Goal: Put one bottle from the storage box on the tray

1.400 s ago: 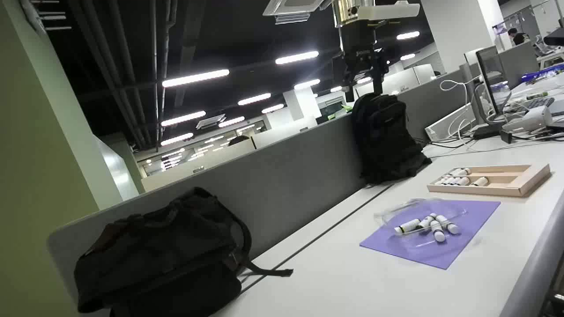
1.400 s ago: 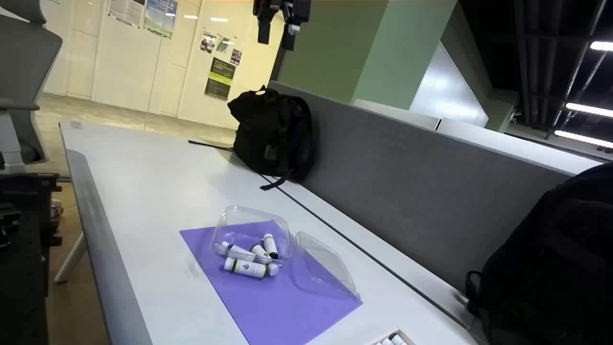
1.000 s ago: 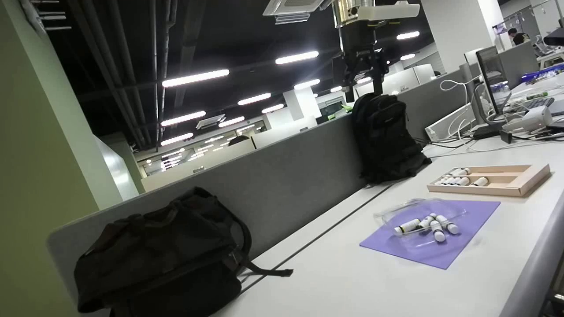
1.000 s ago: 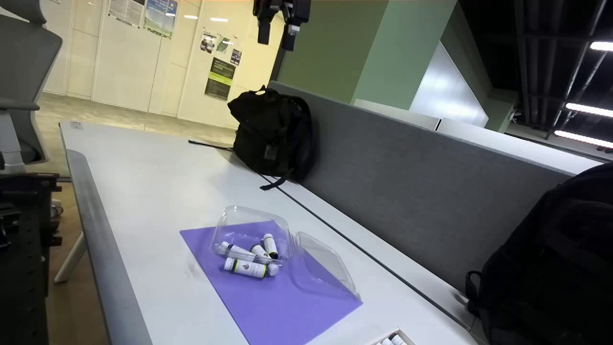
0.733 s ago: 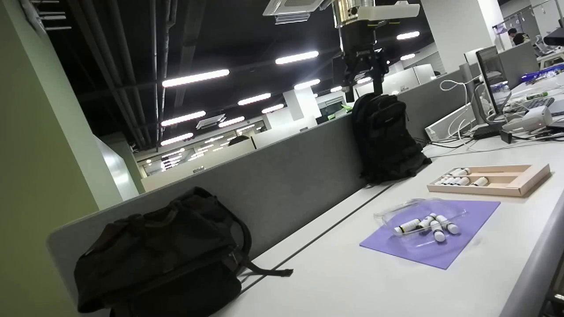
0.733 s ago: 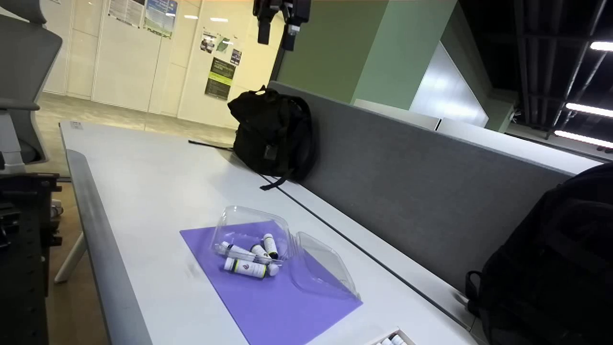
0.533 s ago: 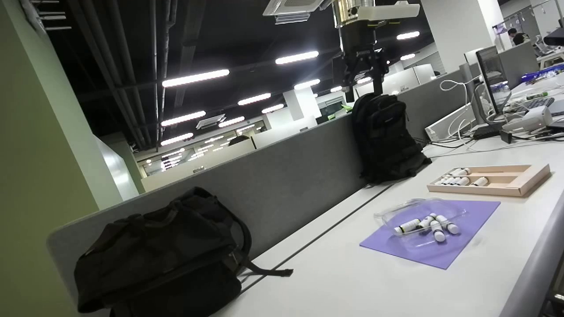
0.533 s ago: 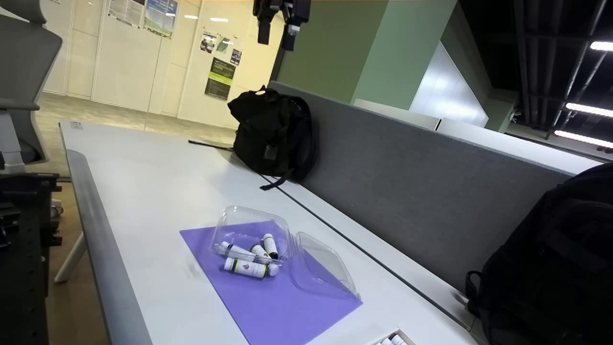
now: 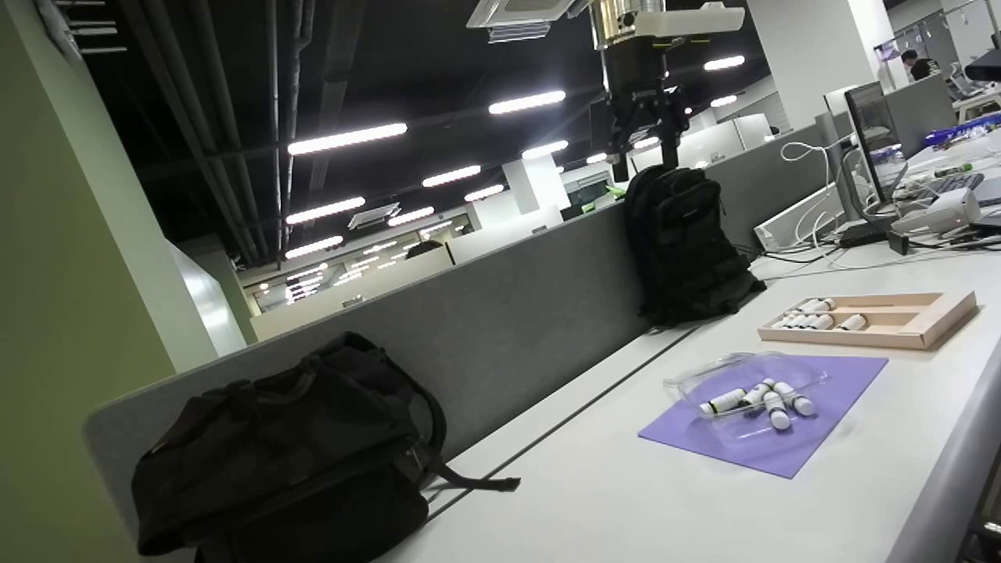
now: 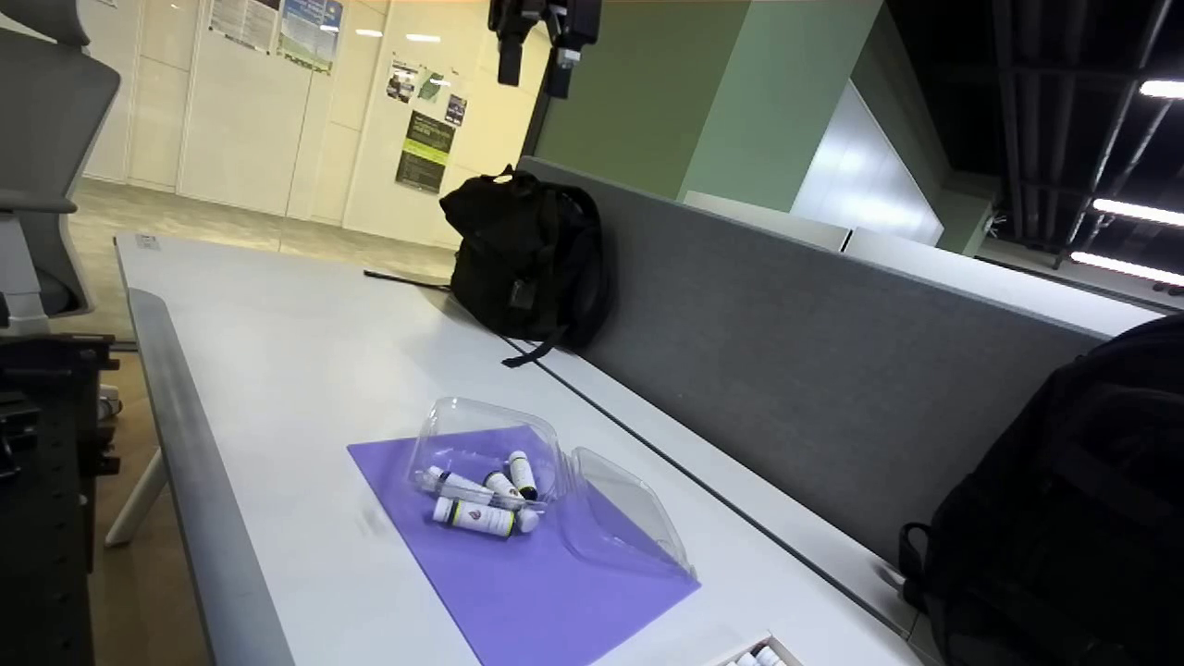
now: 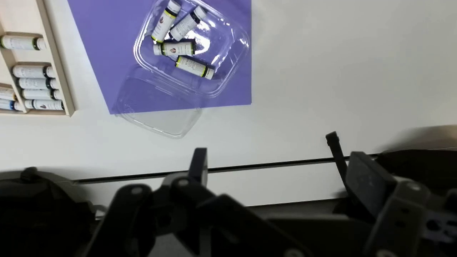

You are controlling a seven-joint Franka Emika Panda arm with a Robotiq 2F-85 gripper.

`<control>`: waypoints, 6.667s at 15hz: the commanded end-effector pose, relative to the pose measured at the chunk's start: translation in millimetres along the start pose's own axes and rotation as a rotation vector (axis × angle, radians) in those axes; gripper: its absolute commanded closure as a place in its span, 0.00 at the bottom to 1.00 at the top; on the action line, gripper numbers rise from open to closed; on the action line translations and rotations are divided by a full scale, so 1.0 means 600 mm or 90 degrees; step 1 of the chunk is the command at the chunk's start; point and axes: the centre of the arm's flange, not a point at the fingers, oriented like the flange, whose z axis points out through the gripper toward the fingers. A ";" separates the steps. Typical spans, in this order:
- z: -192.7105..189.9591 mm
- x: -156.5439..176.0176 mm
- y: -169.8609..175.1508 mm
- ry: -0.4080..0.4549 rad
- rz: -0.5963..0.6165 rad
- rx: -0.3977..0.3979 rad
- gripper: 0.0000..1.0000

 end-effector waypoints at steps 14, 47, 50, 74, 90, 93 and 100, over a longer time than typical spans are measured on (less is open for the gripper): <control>0.369 0.036 0.058 -0.183 -0.547 -0.021 0.00; 0.627 -0.026 0.131 -0.196 -0.845 0.042 0.00; 0.640 -0.031 0.121 -0.187 -0.858 0.052 0.00; 0.661 -0.033 0.153 -0.177 -0.822 0.025 0.25; 0.627 -0.004 0.154 -0.158 -0.728 0.019 0.93; 0.591 0.020 0.131 -0.140 -0.697 0.007 0.93; 0.489 0.045 0.143 -0.175 -0.595 -0.034 0.93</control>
